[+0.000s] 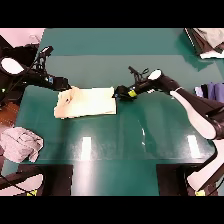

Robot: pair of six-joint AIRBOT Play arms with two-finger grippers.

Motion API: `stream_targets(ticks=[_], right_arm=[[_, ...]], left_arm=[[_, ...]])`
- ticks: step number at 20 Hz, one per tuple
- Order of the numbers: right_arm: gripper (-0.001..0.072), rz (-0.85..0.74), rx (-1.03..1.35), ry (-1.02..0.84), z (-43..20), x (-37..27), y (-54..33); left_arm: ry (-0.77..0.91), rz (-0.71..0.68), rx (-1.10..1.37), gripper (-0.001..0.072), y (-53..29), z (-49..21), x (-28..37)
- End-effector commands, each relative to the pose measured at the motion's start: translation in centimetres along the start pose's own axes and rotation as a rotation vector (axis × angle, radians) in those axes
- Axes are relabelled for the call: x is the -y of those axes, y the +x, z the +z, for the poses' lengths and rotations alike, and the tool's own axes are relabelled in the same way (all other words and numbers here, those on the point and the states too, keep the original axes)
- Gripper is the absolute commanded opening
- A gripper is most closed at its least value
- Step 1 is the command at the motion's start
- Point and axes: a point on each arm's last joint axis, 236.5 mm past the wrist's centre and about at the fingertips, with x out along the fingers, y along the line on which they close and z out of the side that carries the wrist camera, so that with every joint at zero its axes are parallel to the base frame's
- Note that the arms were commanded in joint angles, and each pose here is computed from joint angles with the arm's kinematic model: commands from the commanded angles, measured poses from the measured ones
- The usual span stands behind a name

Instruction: Fold the shirts.

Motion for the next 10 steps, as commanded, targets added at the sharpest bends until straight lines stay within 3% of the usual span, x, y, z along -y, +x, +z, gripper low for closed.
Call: stream_targets(ticks=[1,4,6,8,10], right_arm=[[0.0643,0.025,-0.023,-0.023,-0.1,-1.5,3.9],[0.0558,0.110,-0.039,-0.020,-0.6,-4.2,6.2],[0.0338,0.159,-0.027,-0.056,-0.6,-5.8,7.0],[0.0057,0.164,-0.014,-0.092,-0.4,-6.3,7.1],[0.0012,0.170,-0.006,-0.116,0.0,-6.4,6.2]], left_arm=[[-0.001,-0.011,0.016,0.0028,0.0,0.4,0.3],[-0.001,-0.011,0.014,0.0027,0.0,0.4,0.3],[-0.003,-0.013,0.009,0.0028,0.0,0.2,0.3],[-0.003,-0.016,0.000,0.0028,0.0,0.0,0.4],[-0.003,-0.019,-0.008,0.0027,0.0,-0.2,0.5]])
